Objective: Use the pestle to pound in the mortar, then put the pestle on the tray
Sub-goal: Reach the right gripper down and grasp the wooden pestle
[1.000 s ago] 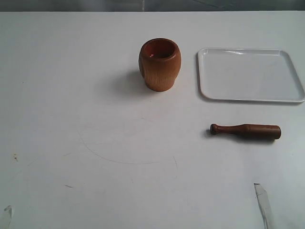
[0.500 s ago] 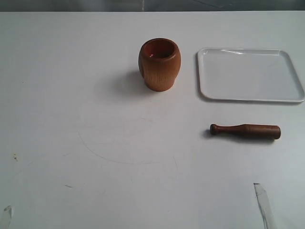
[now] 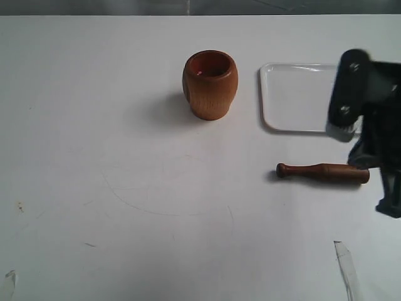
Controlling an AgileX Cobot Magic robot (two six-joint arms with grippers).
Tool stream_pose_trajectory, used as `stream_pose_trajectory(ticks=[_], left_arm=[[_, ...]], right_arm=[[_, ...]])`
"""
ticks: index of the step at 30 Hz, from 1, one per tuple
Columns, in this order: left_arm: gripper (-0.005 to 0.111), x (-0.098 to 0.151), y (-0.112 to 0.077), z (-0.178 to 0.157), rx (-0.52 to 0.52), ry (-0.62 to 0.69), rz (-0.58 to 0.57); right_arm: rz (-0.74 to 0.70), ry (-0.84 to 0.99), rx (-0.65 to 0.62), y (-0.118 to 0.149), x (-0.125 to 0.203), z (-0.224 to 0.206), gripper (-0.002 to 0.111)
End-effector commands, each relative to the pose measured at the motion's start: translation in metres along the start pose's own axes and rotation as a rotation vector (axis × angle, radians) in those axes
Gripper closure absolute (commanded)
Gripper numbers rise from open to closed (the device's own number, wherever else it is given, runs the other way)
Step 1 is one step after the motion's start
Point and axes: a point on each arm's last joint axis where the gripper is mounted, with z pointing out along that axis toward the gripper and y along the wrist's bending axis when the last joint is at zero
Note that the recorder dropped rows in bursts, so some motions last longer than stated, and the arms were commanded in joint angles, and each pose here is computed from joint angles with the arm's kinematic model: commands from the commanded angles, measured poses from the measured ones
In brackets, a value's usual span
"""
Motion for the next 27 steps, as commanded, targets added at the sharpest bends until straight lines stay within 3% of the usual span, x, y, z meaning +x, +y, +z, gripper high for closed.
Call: stream_pose_trajectory(ticks=[1, 5, 7, 16, 27], left_arm=[[0.107, 0.0, -0.001, 0.0, 0.008, -0.007, -0.012], [0.107, 0.0, -0.001, 0.0, 0.008, -0.007, -0.012], [0.107, 0.0, -0.001, 0.0, 0.008, -0.007, -0.012], [0.107, 0.0, -0.001, 0.0, 0.008, -0.007, -0.012], [0.107, 0.0, -0.001, 0.0, 0.008, -0.007, -0.012]], right_arm=[[-0.149, 0.01, -0.037, 0.002, -0.02, 0.038, 0.094], [-0.215, 0.026, -0.038, -0.004, -0.03, 0.071, 0.065], [-0.225, 0.036, -0.037, -0.008, -0.033, 0.085, 0.059], [-0.261, 0.09, -0.041, -0.015, -0.038, 0.129, 0.064], [-0.23, 0.034, 0.059, -0.025, -0.044, 0.136, 0.064]])
